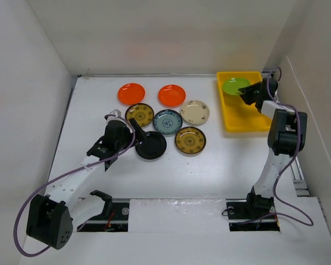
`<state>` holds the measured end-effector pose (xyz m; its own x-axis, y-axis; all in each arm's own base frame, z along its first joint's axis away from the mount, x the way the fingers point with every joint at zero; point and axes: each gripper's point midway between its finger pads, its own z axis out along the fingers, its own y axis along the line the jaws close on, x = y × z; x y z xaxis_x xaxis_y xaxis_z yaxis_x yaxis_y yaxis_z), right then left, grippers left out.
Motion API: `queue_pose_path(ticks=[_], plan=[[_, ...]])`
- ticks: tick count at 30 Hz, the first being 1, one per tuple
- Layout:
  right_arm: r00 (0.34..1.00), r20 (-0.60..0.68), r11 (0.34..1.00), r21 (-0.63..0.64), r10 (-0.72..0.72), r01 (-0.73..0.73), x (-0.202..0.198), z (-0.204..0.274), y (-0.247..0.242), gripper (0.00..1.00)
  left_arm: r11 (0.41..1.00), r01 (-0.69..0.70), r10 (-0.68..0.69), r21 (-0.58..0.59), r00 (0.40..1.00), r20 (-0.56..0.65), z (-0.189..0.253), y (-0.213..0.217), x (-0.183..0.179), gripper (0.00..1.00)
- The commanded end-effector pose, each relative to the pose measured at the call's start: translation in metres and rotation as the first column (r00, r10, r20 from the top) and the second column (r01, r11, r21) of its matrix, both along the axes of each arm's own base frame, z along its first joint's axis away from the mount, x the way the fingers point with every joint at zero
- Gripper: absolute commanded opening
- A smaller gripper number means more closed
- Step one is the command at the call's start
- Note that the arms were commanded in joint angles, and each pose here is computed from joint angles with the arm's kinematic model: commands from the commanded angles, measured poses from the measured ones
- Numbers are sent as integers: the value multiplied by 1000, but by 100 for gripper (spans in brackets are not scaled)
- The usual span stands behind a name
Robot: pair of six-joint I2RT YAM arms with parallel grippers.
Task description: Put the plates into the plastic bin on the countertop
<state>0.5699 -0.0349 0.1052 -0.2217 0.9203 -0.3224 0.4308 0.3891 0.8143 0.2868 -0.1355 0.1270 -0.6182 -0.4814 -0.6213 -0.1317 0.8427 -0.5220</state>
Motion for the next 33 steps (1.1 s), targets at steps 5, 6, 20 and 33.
queue_pose_path(ticks=[5, 6, 20, 33], plan=[[999, 30, 999, -7, -38, 38, 29, 21, -20, 100, 997, -59, 62, 57, 997, -54, -24, 14, -6, 100], [998, 44, 999, -9, -38, 38, 26, 30, -20, 100, 996, -58, 63, 63, 996, -66, -28, 15, -6, 100], [964, 227, 985, -139, 136, -106, -94, 152, 80, 100, 999, -47, 47, 4, 981, -188, -73, -4, -3, 94], [861, 381, 941, -159, 338, -299, -191, 204, 133, 100, 993, -113, 120, 38, 949, -292, -103, 1, -6, 0]])
